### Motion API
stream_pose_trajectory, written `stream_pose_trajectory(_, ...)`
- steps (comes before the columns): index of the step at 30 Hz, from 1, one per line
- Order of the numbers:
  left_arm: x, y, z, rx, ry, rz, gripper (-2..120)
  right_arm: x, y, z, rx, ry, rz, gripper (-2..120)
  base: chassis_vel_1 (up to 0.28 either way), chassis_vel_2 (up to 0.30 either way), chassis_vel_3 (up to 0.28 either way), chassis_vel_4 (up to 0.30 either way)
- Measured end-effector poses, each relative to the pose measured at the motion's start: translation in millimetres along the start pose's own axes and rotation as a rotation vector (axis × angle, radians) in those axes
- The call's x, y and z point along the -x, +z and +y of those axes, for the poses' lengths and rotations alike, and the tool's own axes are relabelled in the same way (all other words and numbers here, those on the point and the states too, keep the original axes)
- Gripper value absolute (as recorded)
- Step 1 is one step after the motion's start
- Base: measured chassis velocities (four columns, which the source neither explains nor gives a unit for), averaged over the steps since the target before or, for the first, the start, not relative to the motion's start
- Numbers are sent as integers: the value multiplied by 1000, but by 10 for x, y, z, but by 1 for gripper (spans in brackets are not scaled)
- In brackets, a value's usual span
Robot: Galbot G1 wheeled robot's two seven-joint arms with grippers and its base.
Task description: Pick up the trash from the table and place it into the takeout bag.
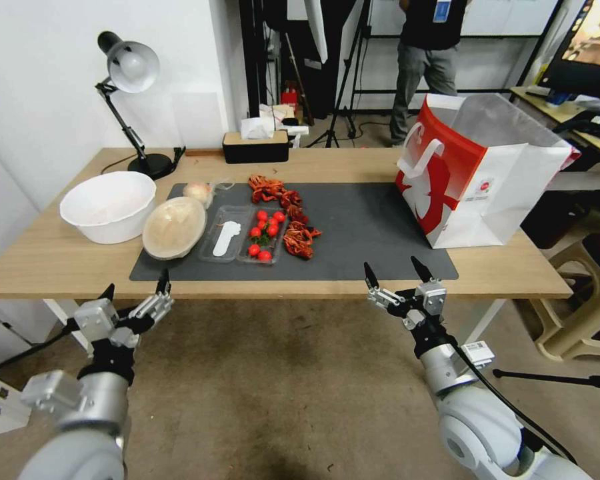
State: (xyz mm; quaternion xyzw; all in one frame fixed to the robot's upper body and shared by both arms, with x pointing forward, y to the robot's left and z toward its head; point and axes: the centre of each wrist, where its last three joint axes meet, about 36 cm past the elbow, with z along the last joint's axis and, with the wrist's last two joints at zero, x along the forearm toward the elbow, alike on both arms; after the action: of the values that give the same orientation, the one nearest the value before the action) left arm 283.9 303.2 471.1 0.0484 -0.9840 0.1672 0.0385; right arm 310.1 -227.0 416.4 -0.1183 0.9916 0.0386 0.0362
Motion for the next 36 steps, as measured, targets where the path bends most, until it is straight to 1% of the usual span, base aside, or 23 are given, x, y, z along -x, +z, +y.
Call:
stream_pose_trajectory(1, 80, -42, 34, -18, 5, 12, 100, -4, -1, 2, 0, 0, 1, 100, 0, 0, 0, 0)
stream_pose_trajectory(2, 233, -139, 83, -55, 11, 36, 100, -7, -4, 2, 0, 1, 2, 100, 0, 0, 0, 0)
stream_pose_trajectory(3, 233, -139, 83, -55, 11, 36, 100, -7, -4, 2, 0, 1, 2, 100, 0, 0, 0, 0)
stream_pose_trajectory(4, 341, -214, 104, -80, 18, 51, 100, -8, -5, -1, -1, 3, 3, 100, 0, 0, 0, 0)
stream_pose_trajectory(6, 473, -296, 131, -109, 23, 71, 100, -12, -9, -1, -1, 6, 4, 100, 0, 0, 0, 0)
stream_pose_trajectory(7, 473, -296, 131, -109, 23, 71, 100, -12, -9, -1, -1, 6, 4, 100, 0, 0, 0, 0)
stream_pose_trajectory(9, 610, -362, 149, -146, 33, 104, 100, -17, -17, -4, -3, 9, 4, 100, 0, 0, 0, 0)
stream_pose_trajectory(11, 718, -416, 173, -189, 40, 153, 100, -17, -22, -15, -7, 12, 7, 100, 0, 0, 0, 0)
stream_pose_trajectory(12, 718, -416, 173, -189, 40, 153, 100, -17, -22, -15, -7, 12, 7, 100, 0, 0, 0, 0)
stream_pose_trajectory(15, 821, -481, 194, -242, 46, 215, 100, -13, -15, -40, -14, 18, 8, 100, 0, 0, 0, 0)
stream_pose_trajectory(17, 866, -490, 201, -257, 45, 230, 100, -12, -14, -47, -16, 19, 9, 100, 0, 0, 0, 0)
stream_pose_trajectory(20, 1011, -515, 213, -303, 23, 262, 100, -10, -11, -61, -24, 21, 9, 100, 0, 0, 0, 0)
stream_pose_trajectory(21, 1011, -515, 213, -303, 23, 262, 100, -10, -11, -61, -24, 21, 9, 100, 0, 0, 0, 0)
stream_pose_trajectory(23, 1112, -565, 205, -335, -8, 294, 100, -10, -4, -70, -29, 24, 8, 100, 0, 0, 0, 0)
stream_pose_trajectory(25, 1130, -579, 201, -337, -17, 303, 100, -11, -3, -73, -31, 25, 8, 100, 0, 0, 0, 0)
stream_pose_trajectory(27, 1185, -649, 194, -354, -41, 356, 100, -11, 2, -80, -34, 27, 7, 100, 0, 0, 0, 0)
stream_pose_trajectory(28, 1185, -649, 194, -354, -41, 356, 100, -11, 2, -80, -34, 27, 7, 100, 0, 0, 0, 0)
stream_pose_trajectory(29, 1200, -673, 195, -364, -43, 371, 100, -11, 4, -80, -35, 28, 6, 100, 0, 0, 0, 0)
stream_pose_trajectory(30, 1236, -728, 203, -390, -42, 403, 100, -11, 8, -80, -36, 30, 6, 100, 0, 0, 0, 0)
stream_pose_trajectory(31, 1236, -728, 203, -390, -42, 403, 100, -11, 8, -80, -36, 30, 6, 100, 0, 0, 0, 0)
stream_pose_trajectory(32, 1271, -764, 215, -411, -38, 426, 100, -11, 14, -81, -36, 32, 7, 100, 0, 0, 0, 0)
stream_pose_trajectory(36, 1352, -785, 224, -433, -37, 436, 100, -10, 27, -85, -40, 34, 7, 100, 0, 0, 0, 0)
